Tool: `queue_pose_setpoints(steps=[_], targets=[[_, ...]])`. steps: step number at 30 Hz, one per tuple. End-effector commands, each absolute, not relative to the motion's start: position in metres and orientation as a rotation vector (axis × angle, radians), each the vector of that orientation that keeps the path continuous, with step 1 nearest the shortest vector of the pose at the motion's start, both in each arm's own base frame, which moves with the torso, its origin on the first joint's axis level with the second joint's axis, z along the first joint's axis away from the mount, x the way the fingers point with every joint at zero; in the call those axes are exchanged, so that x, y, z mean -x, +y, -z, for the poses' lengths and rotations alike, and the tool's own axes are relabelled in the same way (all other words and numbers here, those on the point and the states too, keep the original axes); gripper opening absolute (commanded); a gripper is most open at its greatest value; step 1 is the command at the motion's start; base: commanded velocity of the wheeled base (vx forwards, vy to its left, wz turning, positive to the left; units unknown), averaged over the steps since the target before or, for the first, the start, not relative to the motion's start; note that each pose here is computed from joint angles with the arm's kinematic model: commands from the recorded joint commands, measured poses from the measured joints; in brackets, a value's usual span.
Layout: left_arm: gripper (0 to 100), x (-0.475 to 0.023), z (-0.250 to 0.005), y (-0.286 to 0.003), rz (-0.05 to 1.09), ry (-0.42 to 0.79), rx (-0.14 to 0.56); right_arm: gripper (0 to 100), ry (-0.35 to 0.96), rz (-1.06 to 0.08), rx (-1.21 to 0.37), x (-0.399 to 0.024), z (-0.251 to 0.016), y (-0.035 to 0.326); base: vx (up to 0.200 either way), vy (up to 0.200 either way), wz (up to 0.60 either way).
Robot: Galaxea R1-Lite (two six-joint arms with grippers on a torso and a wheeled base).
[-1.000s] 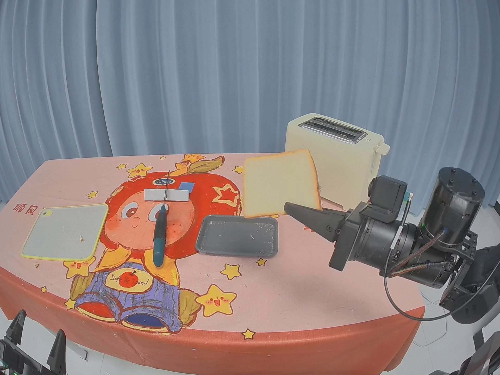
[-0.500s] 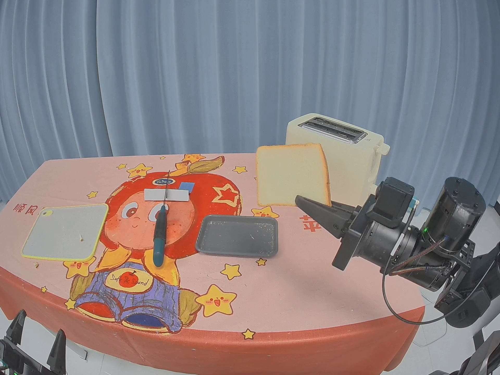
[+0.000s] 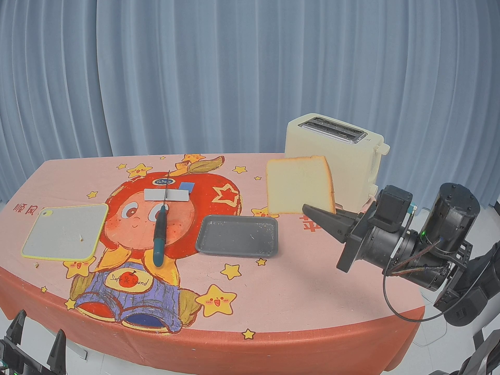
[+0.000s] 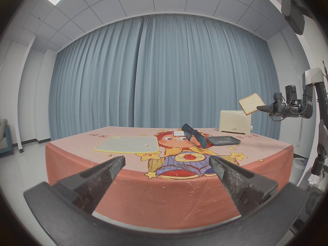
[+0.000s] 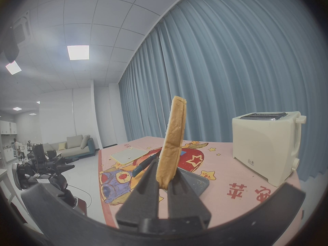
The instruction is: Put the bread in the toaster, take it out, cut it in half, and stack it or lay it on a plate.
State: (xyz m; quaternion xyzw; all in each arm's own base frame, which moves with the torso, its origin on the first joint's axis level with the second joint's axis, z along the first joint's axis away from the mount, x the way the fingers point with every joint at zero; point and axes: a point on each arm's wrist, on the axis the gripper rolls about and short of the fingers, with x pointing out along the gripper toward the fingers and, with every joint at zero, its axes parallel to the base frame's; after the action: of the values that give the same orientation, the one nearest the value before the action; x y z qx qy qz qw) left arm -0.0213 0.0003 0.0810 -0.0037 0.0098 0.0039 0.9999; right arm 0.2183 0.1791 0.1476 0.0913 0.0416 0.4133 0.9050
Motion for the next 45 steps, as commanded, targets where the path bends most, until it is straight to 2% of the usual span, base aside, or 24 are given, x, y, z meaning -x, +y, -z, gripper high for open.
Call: queue_pose_setpoints(steps=[1, 5, 12, 19, 31, 36, 45], targets=[[100, 0.020, -0.076, 0.000, -0.009, 0.037, 0.007, 0, 0.052, -0.850, -0.190, -0.229, -0.154, 0.175, 0.000, 0.000, 0.00], [100, 0.020, -0.076, 0.000, -0.009, 0.037, 0.007, 0, 0.017, -0.872, -0.164, -0.236, -0.160, 0.166, 0.000, 0.000, 0.00], [100, 0.020, -0.076, 0.000, -0.008, 0.037, 0.006, 0, -0.078, -0.769, -0.131, -0.253, -0.179, 0.134, 0.000, 0.000, 0.00], [100, 0.020, -0.076, 0.000, -0.008, 0.037, 0.006, 0, -0.117, -0.776, -0.086, -0.250, -0.188, 0.096, 0.000, 0.000, 0.00], [100, 0.020, -0.076, 0.000, -0.011, 0.037, 0.007, 0, -0.131, -0.732, 0.034, -0.268, -0.180, 0.087, 0.000, 0.000, 0.00], [100, 0.020, -0.076, 0.000, -0.009, 0.037, 0.006, 0, -0.160, -0.736, 0.042, -0.273, -0.189, 0.085, 0.000, 0.000, 0.00], [100, 0.020, -0.076, 0.000, -0.009, 0.037, 0.007, 0, -0.129, -0.741, 0.043, -0.286, -0.210, 0.088, 0.000, -0.044, 0.00]])
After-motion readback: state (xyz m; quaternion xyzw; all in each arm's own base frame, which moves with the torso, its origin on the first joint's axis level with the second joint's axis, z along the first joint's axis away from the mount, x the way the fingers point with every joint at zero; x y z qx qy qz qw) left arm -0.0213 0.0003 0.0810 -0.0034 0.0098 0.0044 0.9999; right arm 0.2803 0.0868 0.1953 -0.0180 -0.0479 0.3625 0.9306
